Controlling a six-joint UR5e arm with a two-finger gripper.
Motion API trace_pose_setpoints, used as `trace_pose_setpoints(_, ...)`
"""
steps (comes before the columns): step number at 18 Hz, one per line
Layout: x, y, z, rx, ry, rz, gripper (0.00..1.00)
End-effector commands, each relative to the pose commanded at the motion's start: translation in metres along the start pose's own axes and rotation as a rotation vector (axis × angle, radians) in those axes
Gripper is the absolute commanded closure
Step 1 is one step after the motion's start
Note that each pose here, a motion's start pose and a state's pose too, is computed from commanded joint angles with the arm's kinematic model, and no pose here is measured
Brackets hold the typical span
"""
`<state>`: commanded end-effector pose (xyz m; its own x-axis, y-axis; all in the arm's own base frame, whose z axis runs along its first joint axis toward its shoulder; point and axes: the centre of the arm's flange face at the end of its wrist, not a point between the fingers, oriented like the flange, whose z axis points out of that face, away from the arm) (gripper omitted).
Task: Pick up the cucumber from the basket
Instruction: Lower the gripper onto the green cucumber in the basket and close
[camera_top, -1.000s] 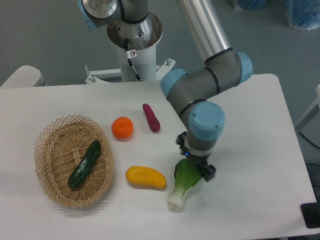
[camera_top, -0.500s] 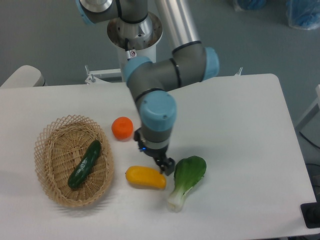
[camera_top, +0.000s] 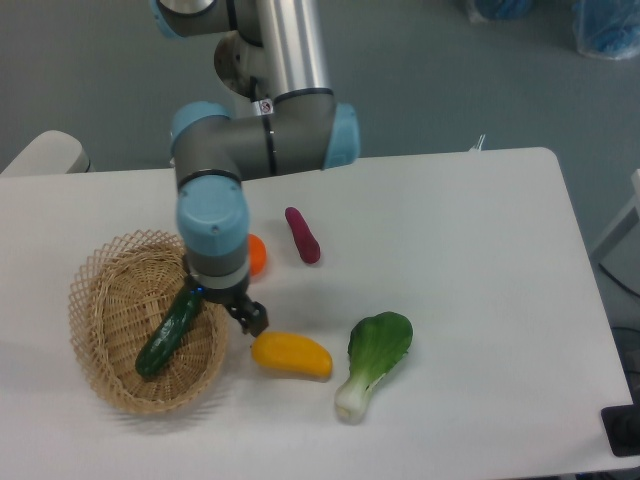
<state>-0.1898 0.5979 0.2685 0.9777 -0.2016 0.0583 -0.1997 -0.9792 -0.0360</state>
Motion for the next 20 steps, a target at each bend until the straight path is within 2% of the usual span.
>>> trace_pose_setpoints(6,0.031,-0.033,0.033,0.023,-0.015,-0.119,0.00)
trace_pose_setpoints(16,0.035,-0.041,0.065,-0.004,-0.006,-0.181,0.00)
trace_pose_setpoints(18,0.041,-0.046,0.071,0.004,-0.012,-0.191,0.16)
trace_pose_setpoints(20,0.040,-0.047,0.072,0.003,-0.012,-0.213,0.37)
